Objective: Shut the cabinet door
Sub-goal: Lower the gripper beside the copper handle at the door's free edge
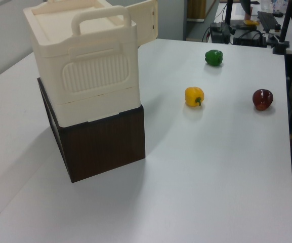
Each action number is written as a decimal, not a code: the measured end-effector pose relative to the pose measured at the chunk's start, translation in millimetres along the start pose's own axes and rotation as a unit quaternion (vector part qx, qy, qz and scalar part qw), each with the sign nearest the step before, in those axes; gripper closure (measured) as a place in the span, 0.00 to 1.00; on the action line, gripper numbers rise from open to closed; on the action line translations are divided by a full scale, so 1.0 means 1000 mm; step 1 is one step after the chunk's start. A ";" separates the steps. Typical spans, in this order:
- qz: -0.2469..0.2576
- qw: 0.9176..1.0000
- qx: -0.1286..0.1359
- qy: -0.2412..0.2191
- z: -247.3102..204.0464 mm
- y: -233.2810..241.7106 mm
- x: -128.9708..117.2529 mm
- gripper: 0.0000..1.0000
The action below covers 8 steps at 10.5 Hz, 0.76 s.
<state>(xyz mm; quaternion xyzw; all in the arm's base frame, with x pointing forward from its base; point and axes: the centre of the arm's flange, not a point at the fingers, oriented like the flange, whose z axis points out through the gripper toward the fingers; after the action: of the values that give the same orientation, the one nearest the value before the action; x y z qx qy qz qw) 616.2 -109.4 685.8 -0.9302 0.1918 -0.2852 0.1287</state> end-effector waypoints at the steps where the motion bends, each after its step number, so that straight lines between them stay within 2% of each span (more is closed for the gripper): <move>1: 0.030 0.999 0.004 0.038 0.007 0.000 0.009 0.99; 3: 0.074 0.990 0.018 0.117 0.027 0.001 0.025 0.99; 5: 0.104 0.978 0.032 0.178 0.043 0.002 0.035 0.99; 8: 0.128 0.970 0.039 0.201 0.074 0.003 0.037 0.99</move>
<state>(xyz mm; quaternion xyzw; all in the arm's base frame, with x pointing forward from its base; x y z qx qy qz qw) 686.4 -118.0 642.6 -0.8158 0.3197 -0.4548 0.1591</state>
